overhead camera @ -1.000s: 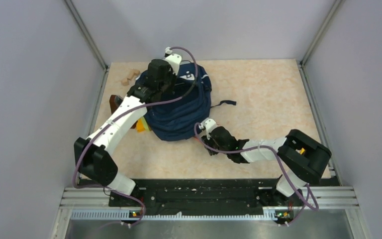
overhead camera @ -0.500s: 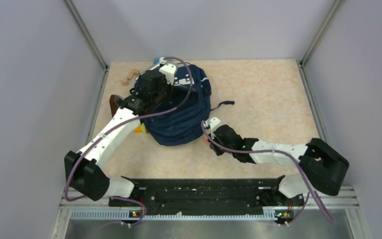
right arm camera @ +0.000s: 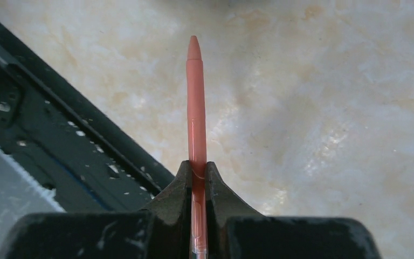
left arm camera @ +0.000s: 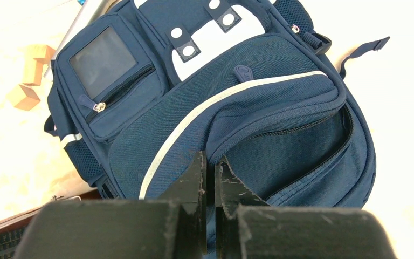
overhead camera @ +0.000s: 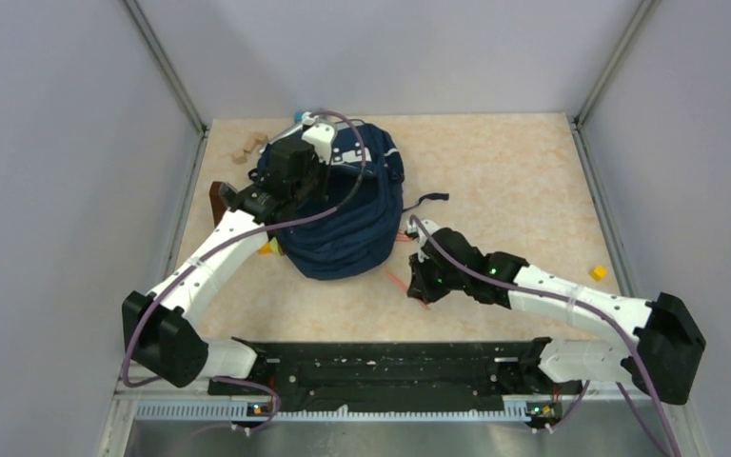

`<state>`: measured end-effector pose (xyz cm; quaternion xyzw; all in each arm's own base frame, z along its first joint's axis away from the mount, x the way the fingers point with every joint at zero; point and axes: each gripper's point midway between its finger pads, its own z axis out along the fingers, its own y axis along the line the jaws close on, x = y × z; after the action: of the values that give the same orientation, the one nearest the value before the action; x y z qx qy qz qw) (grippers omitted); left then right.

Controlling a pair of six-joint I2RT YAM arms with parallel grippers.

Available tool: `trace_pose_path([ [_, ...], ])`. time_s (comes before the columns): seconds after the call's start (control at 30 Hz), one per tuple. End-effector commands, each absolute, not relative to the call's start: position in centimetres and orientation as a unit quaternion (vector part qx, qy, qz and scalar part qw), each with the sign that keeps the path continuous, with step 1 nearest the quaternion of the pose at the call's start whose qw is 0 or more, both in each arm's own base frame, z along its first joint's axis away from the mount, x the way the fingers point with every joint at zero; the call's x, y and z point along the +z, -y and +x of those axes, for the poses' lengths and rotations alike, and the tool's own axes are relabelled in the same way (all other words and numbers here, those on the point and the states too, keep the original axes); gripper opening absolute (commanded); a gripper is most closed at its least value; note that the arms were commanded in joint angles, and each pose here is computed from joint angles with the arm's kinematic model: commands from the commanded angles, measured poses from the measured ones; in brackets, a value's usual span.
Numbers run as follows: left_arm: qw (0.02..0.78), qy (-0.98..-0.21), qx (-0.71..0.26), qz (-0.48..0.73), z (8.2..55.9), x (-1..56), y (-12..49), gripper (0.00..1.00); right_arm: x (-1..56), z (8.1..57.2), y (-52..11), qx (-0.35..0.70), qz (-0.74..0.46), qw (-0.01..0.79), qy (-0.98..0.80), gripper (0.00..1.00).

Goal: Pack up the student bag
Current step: Pick up the stationery from the center of the board, then place the stationery in the student bag.

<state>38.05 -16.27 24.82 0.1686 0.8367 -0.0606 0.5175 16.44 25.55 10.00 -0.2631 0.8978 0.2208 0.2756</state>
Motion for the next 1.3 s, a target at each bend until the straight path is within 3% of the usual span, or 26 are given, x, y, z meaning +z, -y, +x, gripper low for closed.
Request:
trace_pose_path([
  [0.0, 0.585, -0.794, -0.085, 0.143, 38.2, 29.8, 16.4, 0.00, 18.3, 16.6, -30.0, 0.355, -0.192, 0.313, -0.860, 0.00],
  [0.3, 0.580, -0.790, -0.098, 0.174, 37.8, 29.5, 17.2, 0.00, 23.9, 22.4, -38.8, 0.499, -0.033, 0.344, -0.795, 0.00],
  [0.73, 0.576, -0.789, -0.112, 0.182, 37.5, 29.4, 17.7, 0.00, 21.5, 30.5, -39.3, 0.448, 0.195, 0.394, -0.779, 0.00],
  [0.83, 0.577, -0.787, -0.118, 0.185, 37.3, 29.6, 17.9, 0.00, 19.3, 32.3, -39.4, 0.418, 0.249, 0.374, -0.789, 0.00],
  [0.97, 0.578, -0.786, -0.118, 0.186, 37.2, 29.7, 17.9, 0.00, 17.9, 34.6, -40.1, 0.396, 0.289, 0.373, -0.788, 0.00],
  [1.27, 0.580, -0.785, -0.115, 0.187, 37.2, 29.8, 17.8, 0.00, 17.1, 40.3, -40.8, 0.369, 0.349, 0.450, -0.734, 0.00],
])
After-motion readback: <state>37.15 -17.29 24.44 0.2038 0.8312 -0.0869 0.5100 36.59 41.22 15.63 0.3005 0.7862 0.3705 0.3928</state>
